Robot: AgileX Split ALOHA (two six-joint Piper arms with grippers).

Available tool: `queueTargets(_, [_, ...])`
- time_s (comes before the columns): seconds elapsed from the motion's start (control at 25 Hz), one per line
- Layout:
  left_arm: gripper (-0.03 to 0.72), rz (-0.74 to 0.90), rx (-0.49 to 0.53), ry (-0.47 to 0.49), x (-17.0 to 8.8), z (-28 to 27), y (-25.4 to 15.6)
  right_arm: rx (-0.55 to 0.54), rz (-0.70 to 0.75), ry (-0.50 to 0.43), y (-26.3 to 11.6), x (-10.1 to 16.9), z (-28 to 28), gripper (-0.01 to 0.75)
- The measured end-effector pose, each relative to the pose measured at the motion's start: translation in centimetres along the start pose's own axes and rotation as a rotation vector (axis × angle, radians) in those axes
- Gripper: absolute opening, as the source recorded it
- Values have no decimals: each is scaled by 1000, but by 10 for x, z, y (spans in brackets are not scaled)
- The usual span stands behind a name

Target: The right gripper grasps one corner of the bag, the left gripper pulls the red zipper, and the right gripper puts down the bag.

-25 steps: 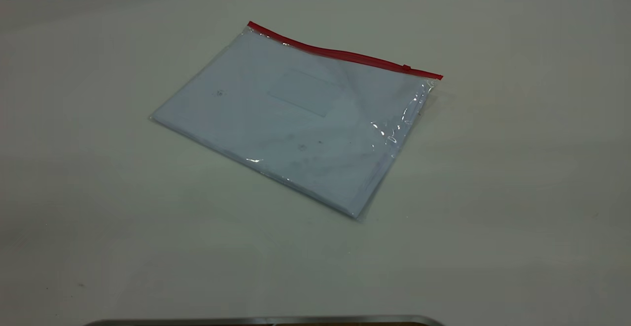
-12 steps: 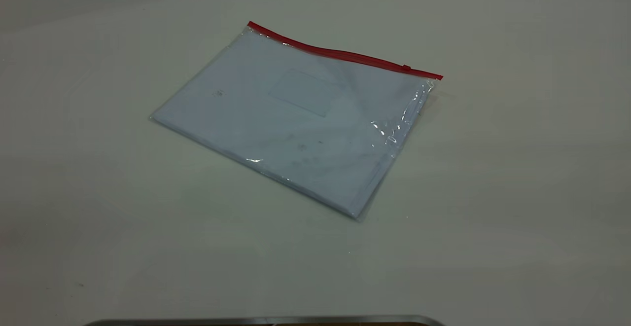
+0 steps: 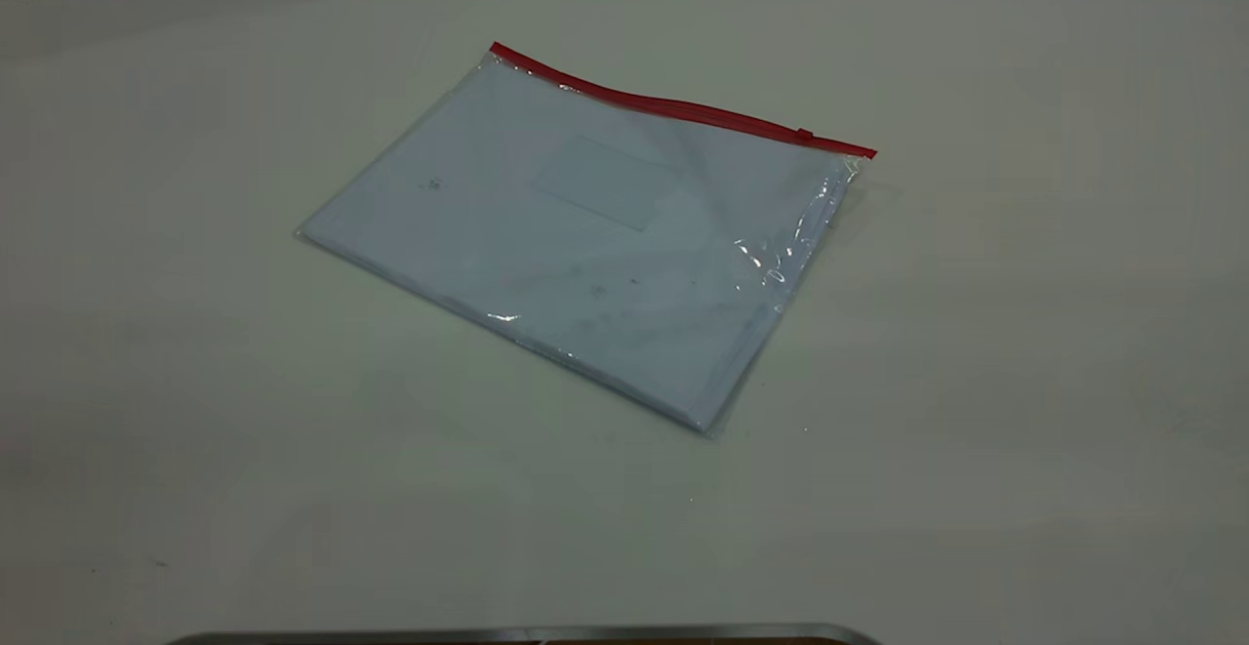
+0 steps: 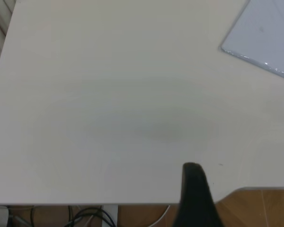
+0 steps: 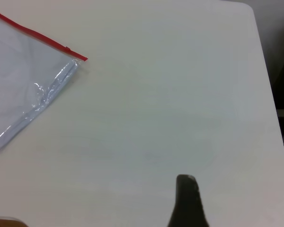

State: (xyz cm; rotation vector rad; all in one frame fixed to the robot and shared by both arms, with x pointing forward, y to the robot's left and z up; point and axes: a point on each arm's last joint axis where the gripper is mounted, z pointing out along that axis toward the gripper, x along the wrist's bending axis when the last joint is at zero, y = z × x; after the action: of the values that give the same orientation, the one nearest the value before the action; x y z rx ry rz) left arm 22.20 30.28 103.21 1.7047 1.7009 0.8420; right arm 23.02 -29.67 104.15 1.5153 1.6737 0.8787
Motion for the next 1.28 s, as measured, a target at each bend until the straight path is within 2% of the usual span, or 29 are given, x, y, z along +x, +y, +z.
queueTargets(0.8, [581,4,-24,19,2,-2,5,-2,10,6,0,1,0,591])
queueTargets(0.96, [581,-17,-52,28,4,-7,40,-1,48,6,10,0,-1,591])
queueTargets(1.12, [581,-9,-5,31,5,12,93,28,85,33,42,-1,13,591])
queueTargets(1.28, [581,-13,50,9,4,58,145,89,133,93,71,2,47,591])
